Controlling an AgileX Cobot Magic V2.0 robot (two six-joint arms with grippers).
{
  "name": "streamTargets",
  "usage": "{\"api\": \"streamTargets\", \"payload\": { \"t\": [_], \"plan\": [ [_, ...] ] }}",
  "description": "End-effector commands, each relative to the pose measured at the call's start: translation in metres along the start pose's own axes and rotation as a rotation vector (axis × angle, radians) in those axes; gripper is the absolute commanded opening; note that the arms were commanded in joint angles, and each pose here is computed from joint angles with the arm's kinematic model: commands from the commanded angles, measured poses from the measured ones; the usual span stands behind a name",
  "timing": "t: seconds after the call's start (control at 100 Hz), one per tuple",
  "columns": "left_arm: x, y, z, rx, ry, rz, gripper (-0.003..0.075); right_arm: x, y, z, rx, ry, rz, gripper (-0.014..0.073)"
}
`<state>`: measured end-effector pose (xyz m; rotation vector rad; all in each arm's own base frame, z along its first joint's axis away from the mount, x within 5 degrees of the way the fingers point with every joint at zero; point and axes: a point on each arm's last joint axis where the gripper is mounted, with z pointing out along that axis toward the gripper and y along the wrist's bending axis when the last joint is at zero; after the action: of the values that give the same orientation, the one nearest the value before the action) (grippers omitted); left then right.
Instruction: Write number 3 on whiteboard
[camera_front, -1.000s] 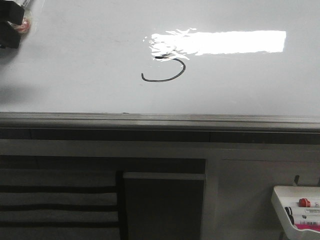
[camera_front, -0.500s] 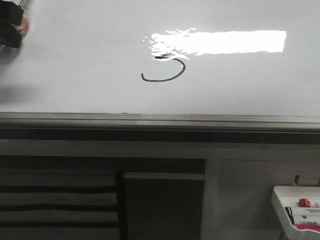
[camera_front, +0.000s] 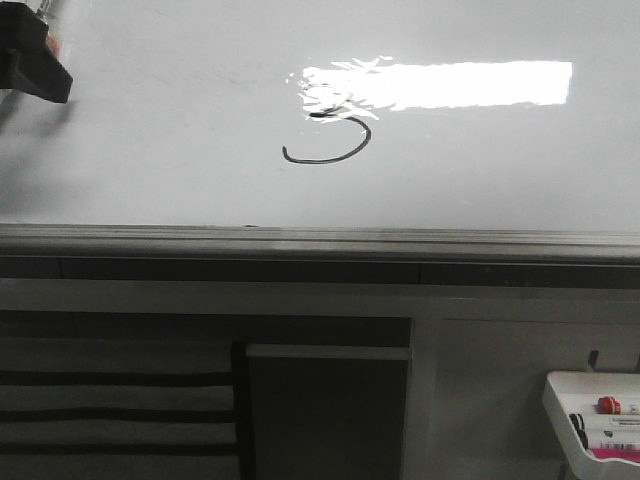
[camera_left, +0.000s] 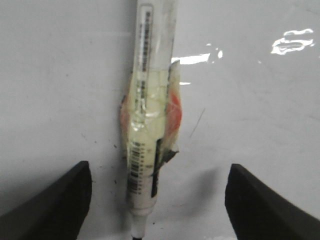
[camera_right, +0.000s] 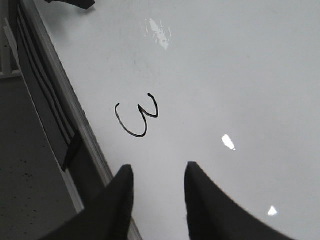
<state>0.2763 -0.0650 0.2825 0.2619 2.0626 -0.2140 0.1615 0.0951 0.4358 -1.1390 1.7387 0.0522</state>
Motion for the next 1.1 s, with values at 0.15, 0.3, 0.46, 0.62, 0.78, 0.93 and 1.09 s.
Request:
{"api": "streamTargets", "payload": {
  "t": [0.15, 0.3, 0.46, 0.62, 0.78, 0.93, 1.09],
  "plan": [
    [-0.035, -0.012, -0.074, 0.06, -0.195, 0.037, 0.0512, 0.012, -0.025, -0.022, 0.195, -0.003, 0.483, 0.0211],
    [-0.032, -0.019, -0.126, 0.086, -0.309, 0.059, 0.0512, 0.036, -0.016, -0.035, 0.274, -0.035, 0.599, 0.0211],
    [-0.001, -0.021, -0.155, 0.085, -0.36, 0.045, 0.0512, 0.061, 0.01, -0.051, 0.364, -0.184, 0.595, 0.0073],
    [0.025, -0.02, -0.164, 0.06, -0.376, 0.074, 0.0433, 0.08, 0.028, -0.06, 0.463, -0.359, 0.567, -0.0079],
    [0.036, -0.02, -0.165, 0.072, -0.373, 0.039, 0.0095, 0.096, 0.039, -0.054, 0.466, -0.353, 0.571, -0.0079],
    [0.039, -0.02, -0.162, 0.073, -0.359, 0.039, -0.0019, 0.103, 0.043, -0.048, 0.444, -0.307, 0.581, -0.0079],
    [0.04, -0.02, -0.162, 0.073, -0.357, 0.039, -0.0019, 0.103, 0.043, -0.048, 0.444, -0.307, 0.581, -0.0079]
  ]
}}
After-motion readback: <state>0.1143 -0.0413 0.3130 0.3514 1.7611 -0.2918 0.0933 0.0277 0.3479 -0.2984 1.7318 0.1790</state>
